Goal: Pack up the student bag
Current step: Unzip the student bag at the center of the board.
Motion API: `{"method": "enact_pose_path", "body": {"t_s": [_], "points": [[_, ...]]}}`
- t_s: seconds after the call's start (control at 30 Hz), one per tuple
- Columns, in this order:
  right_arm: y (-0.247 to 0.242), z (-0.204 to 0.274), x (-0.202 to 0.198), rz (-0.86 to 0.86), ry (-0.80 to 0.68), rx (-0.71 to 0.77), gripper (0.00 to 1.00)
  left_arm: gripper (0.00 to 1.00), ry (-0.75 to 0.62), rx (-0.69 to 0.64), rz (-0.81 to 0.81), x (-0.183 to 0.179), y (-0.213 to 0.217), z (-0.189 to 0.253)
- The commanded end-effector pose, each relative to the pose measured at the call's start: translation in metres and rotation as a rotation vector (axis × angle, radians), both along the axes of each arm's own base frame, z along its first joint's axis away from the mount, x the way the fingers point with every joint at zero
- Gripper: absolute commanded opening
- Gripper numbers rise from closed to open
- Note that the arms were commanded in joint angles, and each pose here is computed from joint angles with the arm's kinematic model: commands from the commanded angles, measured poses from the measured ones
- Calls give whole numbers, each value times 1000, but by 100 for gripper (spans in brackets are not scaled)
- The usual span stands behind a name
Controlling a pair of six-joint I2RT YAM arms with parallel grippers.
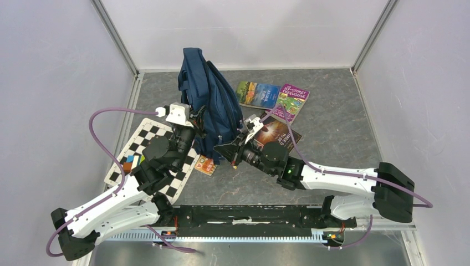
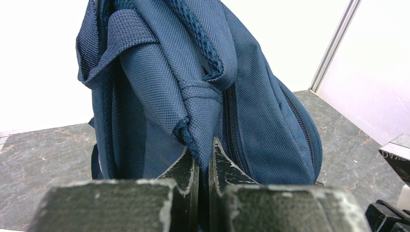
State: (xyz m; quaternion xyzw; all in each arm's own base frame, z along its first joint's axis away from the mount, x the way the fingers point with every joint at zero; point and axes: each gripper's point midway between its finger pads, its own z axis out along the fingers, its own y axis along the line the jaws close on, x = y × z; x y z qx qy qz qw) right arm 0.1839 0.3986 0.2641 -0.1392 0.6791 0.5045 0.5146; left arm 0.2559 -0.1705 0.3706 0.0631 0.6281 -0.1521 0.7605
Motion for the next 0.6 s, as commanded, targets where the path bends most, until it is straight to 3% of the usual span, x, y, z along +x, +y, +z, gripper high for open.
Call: {"method": "enact_pose_path", "body": {"t_s": [0.0, 0.27, 0.57], "points": [[-4, 62, -11, 56, -67, 99, 0, 2, -54, -32, -1, -2, 4, 18], [4, 93, -20, 123, -86, 103, 0, 2, -130, 9, -156, -18, -16, 29], [-6, 123, 8, 85, -70, 122, 0, 2, -158, 21, -311, -34, -39, 36]]}}
